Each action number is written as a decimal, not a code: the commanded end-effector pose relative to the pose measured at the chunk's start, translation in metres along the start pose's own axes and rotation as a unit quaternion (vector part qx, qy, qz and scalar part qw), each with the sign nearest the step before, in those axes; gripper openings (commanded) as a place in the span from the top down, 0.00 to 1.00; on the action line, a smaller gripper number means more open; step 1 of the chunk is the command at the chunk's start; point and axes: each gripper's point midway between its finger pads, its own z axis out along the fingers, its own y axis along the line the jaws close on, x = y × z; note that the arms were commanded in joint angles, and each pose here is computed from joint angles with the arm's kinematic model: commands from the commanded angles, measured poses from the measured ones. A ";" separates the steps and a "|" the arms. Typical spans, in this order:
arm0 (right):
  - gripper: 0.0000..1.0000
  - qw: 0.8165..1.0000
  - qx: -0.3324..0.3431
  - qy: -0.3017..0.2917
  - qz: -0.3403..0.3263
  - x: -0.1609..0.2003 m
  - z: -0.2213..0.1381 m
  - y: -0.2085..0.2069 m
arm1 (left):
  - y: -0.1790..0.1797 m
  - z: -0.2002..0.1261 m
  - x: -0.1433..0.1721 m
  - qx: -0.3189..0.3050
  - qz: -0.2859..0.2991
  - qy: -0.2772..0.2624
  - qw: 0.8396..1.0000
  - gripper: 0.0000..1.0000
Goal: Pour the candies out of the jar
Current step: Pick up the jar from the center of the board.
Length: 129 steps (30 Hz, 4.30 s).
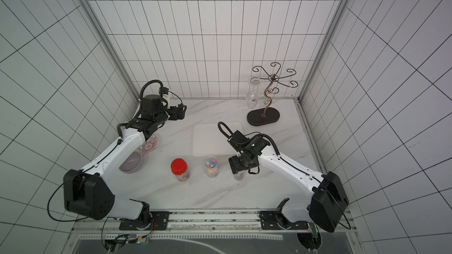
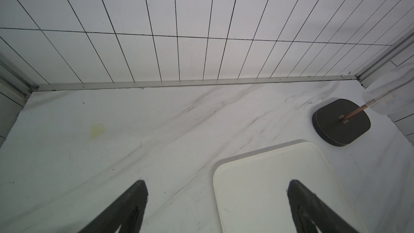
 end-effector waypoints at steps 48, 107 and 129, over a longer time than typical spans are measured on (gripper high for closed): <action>0.64 0.999 -0.023 -0.041 -0.026 -0.044 -0.077 -0.006 | -0.069 -0.027 -0.027 0.230 0.005 -0.055 0.972 0.03; 0.66 0.892 -0.362 -0.216 -0.164 -0.188 -0.167 0.087 | -0.179 -0.074 0.090 0.362 0.341 0.052 0.866 0.03; 0.67 0.895 -0.363 -0.193 -0.171 -0.180 -0.162 0.091 | -0.179 -0.076 0.090 0.361 0.345 0.049 0.865 0.40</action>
